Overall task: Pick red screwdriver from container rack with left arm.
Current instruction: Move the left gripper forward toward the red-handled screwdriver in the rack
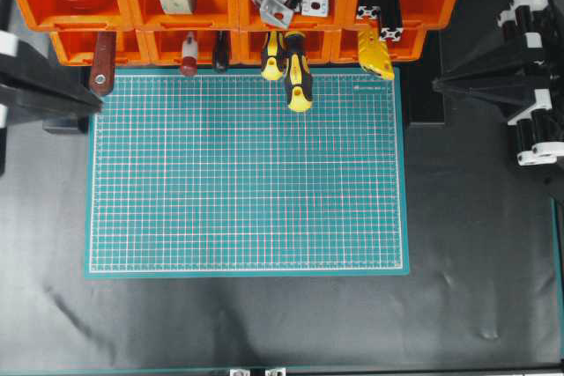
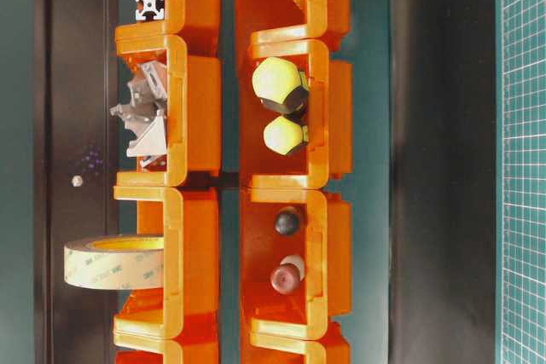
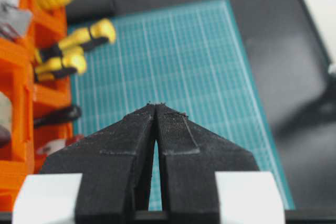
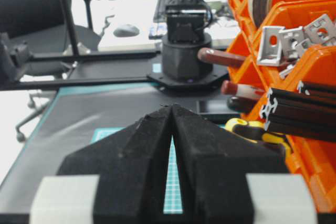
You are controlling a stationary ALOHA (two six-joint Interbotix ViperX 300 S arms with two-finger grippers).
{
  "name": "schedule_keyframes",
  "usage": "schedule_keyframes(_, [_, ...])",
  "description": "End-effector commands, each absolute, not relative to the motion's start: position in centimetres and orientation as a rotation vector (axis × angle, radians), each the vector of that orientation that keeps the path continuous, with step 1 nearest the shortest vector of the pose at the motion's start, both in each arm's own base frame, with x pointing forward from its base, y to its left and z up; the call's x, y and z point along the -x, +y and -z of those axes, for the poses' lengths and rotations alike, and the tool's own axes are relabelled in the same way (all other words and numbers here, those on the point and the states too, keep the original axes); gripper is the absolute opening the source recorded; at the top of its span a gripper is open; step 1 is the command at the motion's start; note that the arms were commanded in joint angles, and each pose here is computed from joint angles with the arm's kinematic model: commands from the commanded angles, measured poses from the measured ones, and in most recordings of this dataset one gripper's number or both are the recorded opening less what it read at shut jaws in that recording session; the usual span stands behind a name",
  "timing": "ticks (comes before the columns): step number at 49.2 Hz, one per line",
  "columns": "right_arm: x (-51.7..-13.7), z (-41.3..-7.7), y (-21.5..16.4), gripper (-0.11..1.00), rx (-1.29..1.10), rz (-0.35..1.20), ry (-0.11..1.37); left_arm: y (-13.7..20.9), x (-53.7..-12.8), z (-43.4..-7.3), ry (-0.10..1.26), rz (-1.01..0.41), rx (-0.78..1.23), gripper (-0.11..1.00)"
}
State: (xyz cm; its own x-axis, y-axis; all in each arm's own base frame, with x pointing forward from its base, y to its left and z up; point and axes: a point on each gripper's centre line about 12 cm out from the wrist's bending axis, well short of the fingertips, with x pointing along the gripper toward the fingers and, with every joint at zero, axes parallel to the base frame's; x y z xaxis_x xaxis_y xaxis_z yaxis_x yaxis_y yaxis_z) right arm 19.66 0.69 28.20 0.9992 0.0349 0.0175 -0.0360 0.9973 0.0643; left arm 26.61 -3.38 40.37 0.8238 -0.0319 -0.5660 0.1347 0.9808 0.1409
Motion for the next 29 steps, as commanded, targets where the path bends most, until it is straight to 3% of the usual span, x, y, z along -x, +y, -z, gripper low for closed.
schedule_keyframes(1, [-19.8,-29.5,0.7,0.00,-0.088,-0.039,-0.046,-3.7,-27.8,-41.0,0.637,0.072,-0.226,0.00])
schedule_keyframes(9, [-19.6,-29.4,0.7,0.00,-0.097,-0.038,-0.013,-4.5,-29.1,-40.9,0.705,-0.016,-0.358,0.00])
schedule_keyframes(19, [-19.3,-29.5,0.7,0.00,-0.097,-0.038,0.004,-6.4,-29.0,-40.5,0.666,-0.255,-0.560,0.00])
schedule_keyframes(23, [-19.3,-29.3,0.7,0.00,-0.096,-0.037,0.017,-7.6,-29.1,-39.3,0.648,-0.327,-0.629,0.00])
schedule_keyframes(29, [-19.1,-29.3,0.7,0.00,-0.096,-0.037,0.029,-8.8,-30.2,-36.3,0.717,-0.327,-0.678,0.00])
